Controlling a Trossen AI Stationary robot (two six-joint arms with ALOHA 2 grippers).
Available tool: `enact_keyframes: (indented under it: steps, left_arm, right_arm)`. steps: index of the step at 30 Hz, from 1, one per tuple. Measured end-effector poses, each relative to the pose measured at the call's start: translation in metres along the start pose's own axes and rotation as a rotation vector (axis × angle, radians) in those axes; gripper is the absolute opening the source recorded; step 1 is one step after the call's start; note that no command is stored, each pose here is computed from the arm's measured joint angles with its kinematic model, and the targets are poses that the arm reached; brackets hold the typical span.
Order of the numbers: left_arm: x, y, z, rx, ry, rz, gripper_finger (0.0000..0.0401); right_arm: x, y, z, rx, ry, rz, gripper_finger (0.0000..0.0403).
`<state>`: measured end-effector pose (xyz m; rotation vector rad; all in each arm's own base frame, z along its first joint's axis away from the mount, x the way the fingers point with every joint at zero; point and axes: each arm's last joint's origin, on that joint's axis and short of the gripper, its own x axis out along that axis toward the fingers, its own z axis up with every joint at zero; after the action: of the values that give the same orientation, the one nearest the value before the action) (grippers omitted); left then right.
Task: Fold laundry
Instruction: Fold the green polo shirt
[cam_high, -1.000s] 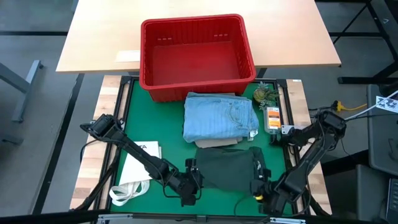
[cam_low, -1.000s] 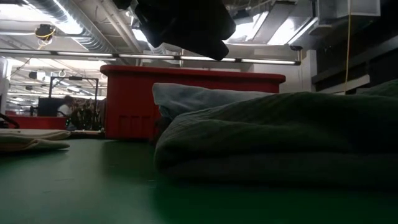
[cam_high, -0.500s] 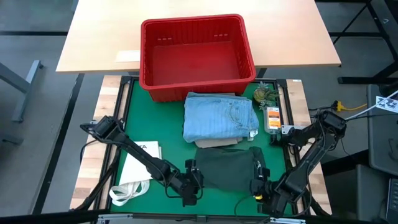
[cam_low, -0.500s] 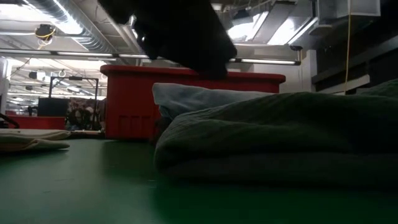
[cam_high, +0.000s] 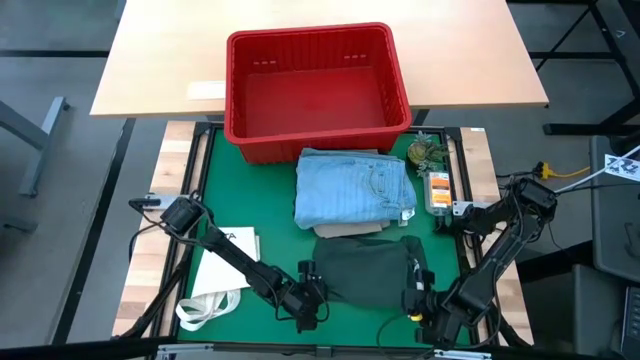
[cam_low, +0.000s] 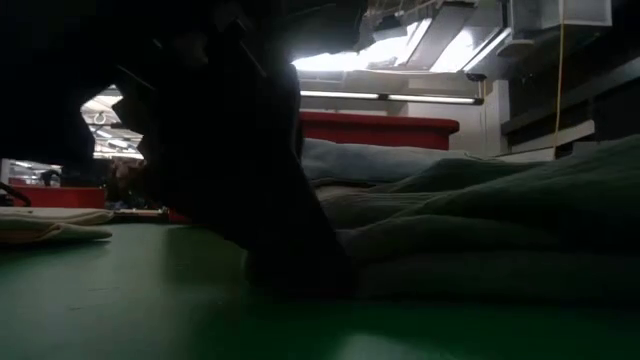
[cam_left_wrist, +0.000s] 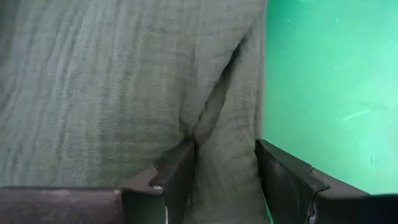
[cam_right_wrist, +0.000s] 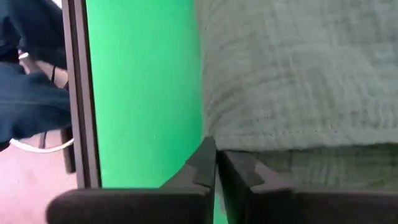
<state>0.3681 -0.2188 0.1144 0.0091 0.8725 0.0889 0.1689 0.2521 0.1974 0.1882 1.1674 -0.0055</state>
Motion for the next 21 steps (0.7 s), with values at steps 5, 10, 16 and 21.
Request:
enact_keyframes:
  steps: [5, 10, 16, 21]
  left_arm:
    - [0.003, 0.000, -0.002, 0.006, 0.015, -0.001, 0.0169]
    - [0.003, -0.001, -0.003, 0.015, 0.022, -0.005, 0.0169]
    - [0.003, -0.002, -0.005, 0.023, 0.040, -0.026, 0.0169]
    - [0.003, -0.002, -0.005, 0.023, 0.041, -0.027, 0.0169]
  right_arm:
    - [0.000, 0.000, -0.003, -0.004, 0.096, 0.027, 0.0006]
    - [-0.001, -0.007, -0.008, 0.001, 0.166, -0.023, 0.0009]
    - [-0.002, -0.012, -0.012, -0.004, 0.272, -0.056, 0.0006]
    - [-0.002, -0.011, -0.013, -0.001, 0.292, -0.033, 0.0019]
